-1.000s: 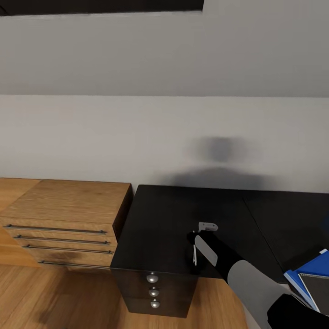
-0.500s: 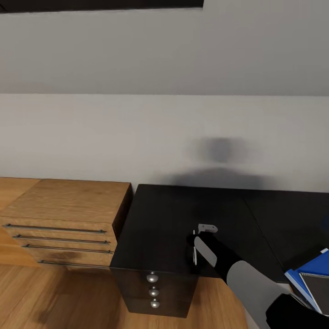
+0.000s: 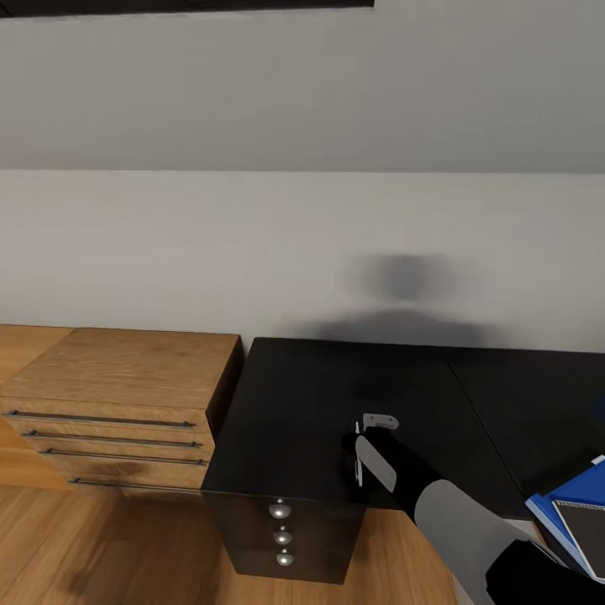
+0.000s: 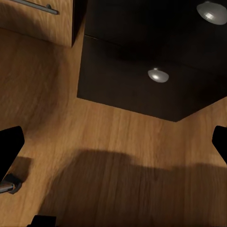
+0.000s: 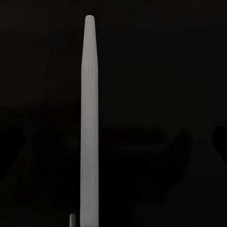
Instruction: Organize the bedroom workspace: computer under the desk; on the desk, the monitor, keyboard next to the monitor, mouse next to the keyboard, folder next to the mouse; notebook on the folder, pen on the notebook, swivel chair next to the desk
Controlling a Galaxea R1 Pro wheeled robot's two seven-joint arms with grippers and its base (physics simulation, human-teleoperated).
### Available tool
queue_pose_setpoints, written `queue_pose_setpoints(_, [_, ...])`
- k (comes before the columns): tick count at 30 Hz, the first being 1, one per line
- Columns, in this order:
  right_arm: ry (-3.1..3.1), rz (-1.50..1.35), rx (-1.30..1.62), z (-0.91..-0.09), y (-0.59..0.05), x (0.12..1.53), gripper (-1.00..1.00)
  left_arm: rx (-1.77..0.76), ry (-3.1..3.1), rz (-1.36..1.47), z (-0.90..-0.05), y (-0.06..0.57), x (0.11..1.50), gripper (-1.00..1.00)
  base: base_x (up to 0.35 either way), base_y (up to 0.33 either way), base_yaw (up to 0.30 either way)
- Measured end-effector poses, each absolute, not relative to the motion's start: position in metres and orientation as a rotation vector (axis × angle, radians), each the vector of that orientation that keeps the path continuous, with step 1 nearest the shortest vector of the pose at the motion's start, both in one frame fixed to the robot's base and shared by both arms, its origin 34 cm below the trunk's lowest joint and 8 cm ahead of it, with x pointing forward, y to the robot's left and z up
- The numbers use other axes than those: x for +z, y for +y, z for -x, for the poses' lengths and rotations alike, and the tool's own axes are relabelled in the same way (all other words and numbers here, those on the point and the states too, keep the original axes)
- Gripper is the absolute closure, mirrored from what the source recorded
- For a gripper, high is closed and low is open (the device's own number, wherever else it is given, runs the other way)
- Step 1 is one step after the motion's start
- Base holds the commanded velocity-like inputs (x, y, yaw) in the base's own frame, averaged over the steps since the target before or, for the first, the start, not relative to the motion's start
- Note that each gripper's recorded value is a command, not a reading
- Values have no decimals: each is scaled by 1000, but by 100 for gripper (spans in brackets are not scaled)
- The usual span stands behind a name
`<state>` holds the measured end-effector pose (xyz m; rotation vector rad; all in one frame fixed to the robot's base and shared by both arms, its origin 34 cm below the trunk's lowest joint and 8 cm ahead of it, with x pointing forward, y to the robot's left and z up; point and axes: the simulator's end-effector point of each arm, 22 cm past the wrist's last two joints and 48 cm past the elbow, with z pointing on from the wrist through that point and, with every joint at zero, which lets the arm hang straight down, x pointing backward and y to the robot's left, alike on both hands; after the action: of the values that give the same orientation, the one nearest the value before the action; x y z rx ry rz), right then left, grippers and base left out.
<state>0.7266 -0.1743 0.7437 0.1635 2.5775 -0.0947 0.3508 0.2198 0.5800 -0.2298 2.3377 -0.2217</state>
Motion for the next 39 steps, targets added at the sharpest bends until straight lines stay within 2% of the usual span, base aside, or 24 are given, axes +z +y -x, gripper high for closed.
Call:
queue_pose_setpoints(37, [2564,-169,-86,-729,-173,732,-100,-225,2334,225,-351,219,564,-100,0,0,0])
queue_pose_setpoints(38, [2564,-169,-86,-729,-173,732,100,-225,2334,226,-351,219,564,-100,0,0,0])
queue_pose_setpoints(39, [2565,-174,-79,-729,-172,731,100,-225,2334,226,-351,219,563,-100,0,0,0])
